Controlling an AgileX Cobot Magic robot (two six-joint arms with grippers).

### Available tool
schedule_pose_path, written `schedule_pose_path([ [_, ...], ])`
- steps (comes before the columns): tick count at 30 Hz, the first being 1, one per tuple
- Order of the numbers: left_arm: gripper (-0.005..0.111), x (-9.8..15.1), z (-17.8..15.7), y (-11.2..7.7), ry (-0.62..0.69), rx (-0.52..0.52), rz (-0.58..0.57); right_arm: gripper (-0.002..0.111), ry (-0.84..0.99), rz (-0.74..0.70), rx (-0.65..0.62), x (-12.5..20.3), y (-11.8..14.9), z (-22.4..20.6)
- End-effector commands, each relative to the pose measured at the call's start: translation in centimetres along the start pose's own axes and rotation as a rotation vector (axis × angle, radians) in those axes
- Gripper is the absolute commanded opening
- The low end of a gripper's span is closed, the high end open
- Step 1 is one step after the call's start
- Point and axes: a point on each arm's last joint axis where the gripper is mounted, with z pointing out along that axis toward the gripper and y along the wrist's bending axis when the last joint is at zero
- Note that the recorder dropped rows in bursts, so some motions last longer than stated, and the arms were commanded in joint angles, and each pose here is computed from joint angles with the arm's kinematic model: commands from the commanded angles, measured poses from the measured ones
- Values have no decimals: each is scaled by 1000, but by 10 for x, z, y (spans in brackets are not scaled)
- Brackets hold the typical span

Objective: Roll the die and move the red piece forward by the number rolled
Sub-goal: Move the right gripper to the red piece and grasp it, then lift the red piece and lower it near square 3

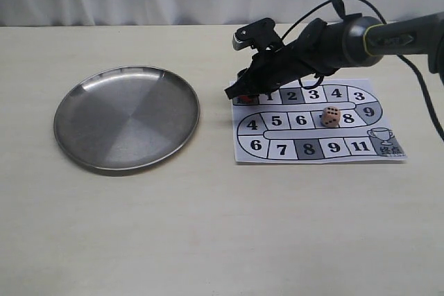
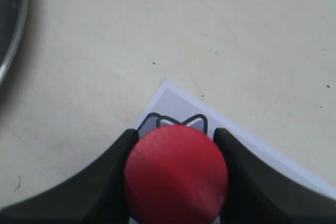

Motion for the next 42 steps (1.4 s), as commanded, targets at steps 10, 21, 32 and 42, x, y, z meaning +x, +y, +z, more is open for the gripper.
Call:
schedule_pose_path([
  [10, 0, 0, 0, -1, -9, 10, -2, 5, -109, 61, 20, -38, -19, -64],
  [21, 0, 0, 0, -1, -9, 10, -2, 5, 42, 130, 22, 16, -37, -25],
  [32, 0, 0, 0, -1, -9, 10, -2, 5, 93, 116, 8, 33, -29, -1],
  [42, 0, 0, 0, -1, -9, 10, -2, 5, 51, 108, 24, 20, -32, -17],
])
